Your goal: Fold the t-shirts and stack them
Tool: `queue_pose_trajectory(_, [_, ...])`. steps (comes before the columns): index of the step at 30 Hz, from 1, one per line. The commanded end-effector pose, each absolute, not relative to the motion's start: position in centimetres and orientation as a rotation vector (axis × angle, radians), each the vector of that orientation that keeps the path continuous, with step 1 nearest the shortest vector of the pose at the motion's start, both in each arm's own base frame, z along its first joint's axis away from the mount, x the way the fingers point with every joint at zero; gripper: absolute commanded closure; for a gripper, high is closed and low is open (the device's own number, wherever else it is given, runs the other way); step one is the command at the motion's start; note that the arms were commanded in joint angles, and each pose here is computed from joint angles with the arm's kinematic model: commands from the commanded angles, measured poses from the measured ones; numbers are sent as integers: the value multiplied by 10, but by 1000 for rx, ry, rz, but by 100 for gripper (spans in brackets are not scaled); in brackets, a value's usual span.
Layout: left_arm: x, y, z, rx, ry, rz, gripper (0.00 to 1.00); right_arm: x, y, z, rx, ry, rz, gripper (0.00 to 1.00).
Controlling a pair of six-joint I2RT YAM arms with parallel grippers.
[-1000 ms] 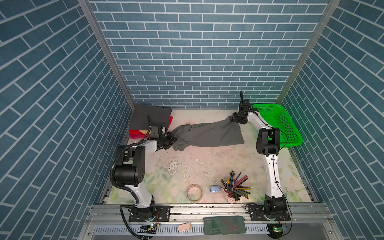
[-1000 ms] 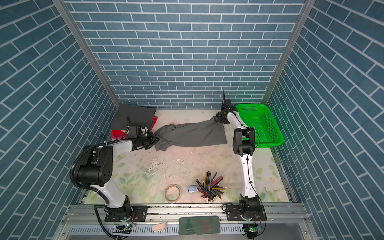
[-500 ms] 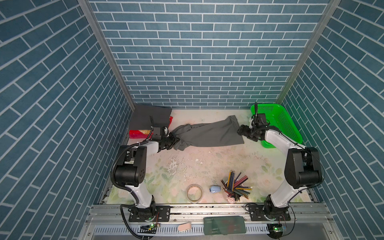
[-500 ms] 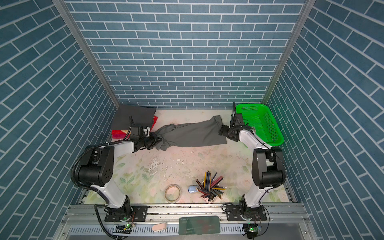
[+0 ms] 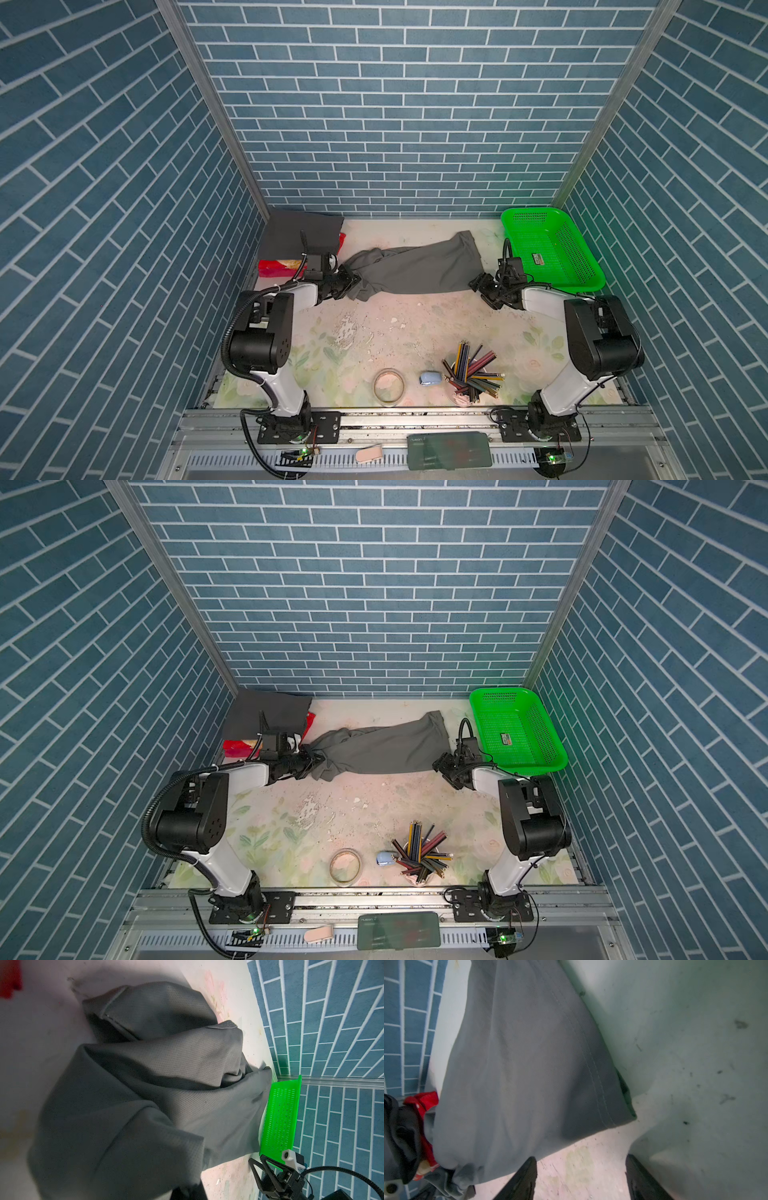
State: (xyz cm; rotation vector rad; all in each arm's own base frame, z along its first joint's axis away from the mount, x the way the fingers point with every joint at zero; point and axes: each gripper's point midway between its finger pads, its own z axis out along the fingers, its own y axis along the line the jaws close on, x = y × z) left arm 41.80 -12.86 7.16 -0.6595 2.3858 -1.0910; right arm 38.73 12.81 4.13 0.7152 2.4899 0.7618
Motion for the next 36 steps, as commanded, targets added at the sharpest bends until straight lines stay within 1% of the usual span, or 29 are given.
queue_pose_trajectory(1, [415, -132, 81, -630, 2367, -1111, 100, 398, 126, 35, 909, 2405, 800, 35])
queue_pose_trajectory(4, [413, -132, 82, -626, 2370, -1107, 100, 401, 117, 28, 983, 2364, 755, 43])
queue_pose_trajectory(7, [411, -132, 80, -629, 2375, -1106, 100, 406, 118, 23, 1022, 2351, 766, 48])
queue_pose_trajectory(9, [411, -132, 81, -628, 2374, -1109, 100, 408, 117, 18, 1049, 2342, 761, 54])
queue_pose_trajectory(11, [410, -132, 83, -626, 2372, -1110, 100, 410, 115, 16, 1067, 2324, 742, 64])
queue_pose_trajectory(12, [410, -132, 84, -626, 2369, -1110, 100, 412, 114, 17, 1064, 2309, 735, 73])
queue_pose_trajectory(14, [409, -131, 86, -624, 2367, -1110, 100, 418, 113, 22, 1035, 2283, 725, 85])
queue_pose_trajectory(17, [409, -131, 89, -628, 2364, -1125, 100, 428, 113, 42, 960, 2246, 719, 100])
queue_pose_trajectory(22, [406, -126, 102, -631, 2342, -1140, 100, 432, 107, 92, 823, 2193, 648, 100])
queue_pose_trajectory(29, [393, -108, 119, -693, 2285, -1185, 100, 421, 68, 158, 716, 2094, 478, 100])
queue_pose_trajectory(32, [390, -104, 114, -711, 2290, -1180, 100, 421, 55, 167, 664, 2099, 384, 100])
queue_pose_trajectory(36, [383, -114, 95, -721, 2334, -1188, 100, 426, 53, 151, 621, 2179, 332, 100])
